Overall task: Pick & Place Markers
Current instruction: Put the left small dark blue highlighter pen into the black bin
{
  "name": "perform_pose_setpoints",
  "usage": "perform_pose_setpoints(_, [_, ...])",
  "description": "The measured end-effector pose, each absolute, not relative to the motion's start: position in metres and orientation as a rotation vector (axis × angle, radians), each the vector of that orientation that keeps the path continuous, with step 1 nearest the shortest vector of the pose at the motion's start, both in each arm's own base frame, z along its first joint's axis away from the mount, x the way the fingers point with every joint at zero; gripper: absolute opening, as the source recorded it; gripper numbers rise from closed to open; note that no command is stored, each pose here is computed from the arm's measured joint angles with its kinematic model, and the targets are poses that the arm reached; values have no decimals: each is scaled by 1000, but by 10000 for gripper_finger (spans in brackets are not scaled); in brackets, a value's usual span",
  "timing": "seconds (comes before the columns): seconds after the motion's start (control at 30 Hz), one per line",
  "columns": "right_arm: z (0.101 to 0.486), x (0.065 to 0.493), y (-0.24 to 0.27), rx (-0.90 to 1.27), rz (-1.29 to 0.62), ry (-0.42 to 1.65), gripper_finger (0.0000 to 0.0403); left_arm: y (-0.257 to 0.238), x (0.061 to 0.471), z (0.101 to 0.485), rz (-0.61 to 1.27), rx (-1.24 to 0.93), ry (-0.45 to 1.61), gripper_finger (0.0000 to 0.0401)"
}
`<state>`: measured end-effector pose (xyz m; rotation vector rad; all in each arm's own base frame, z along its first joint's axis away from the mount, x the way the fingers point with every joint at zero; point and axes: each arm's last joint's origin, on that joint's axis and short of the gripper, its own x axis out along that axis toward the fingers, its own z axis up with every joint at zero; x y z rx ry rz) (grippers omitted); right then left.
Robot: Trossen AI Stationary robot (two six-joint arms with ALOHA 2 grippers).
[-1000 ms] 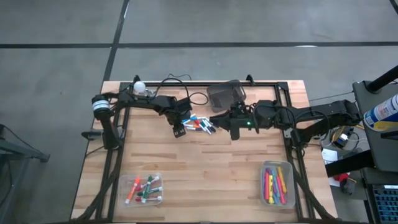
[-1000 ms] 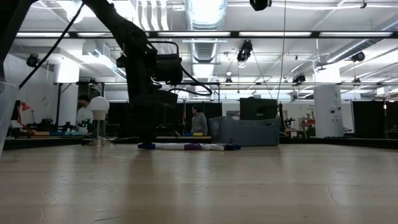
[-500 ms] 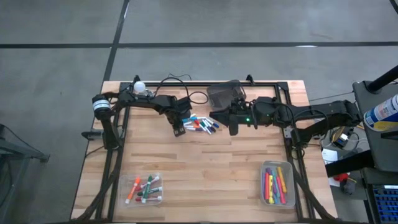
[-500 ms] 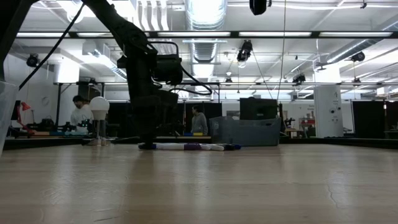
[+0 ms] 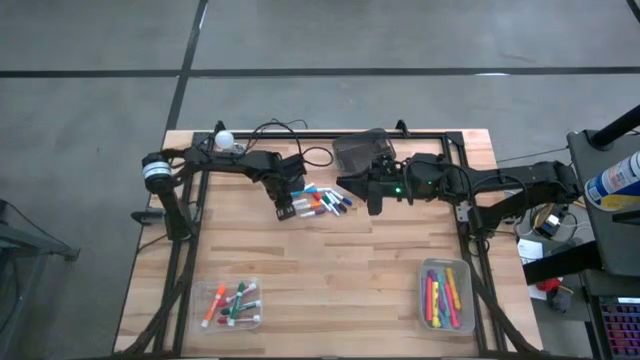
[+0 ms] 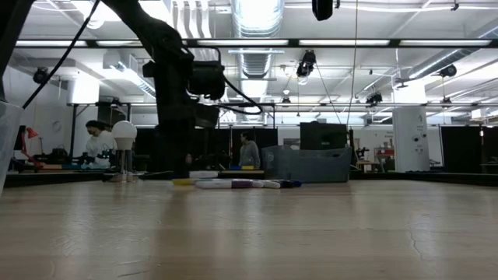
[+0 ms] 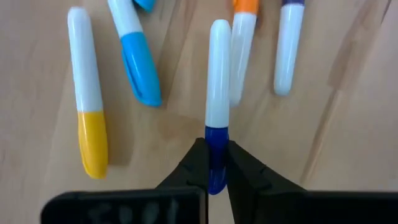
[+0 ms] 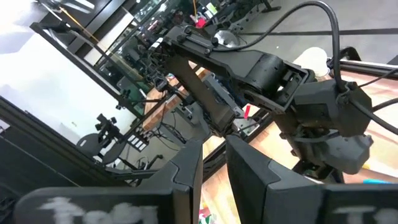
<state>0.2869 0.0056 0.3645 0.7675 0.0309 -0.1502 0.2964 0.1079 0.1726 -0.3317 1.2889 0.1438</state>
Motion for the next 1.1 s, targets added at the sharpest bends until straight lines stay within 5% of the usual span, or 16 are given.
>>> perform_pose_setpoints(0.47, [365,287,2,769,-202,3,66,98,279,206,67,-387,1244,25])
perform_pose_setpoints(1.1, [367,287,-6,774,-255,-41,66,76,230,296,37,-469,895,25])
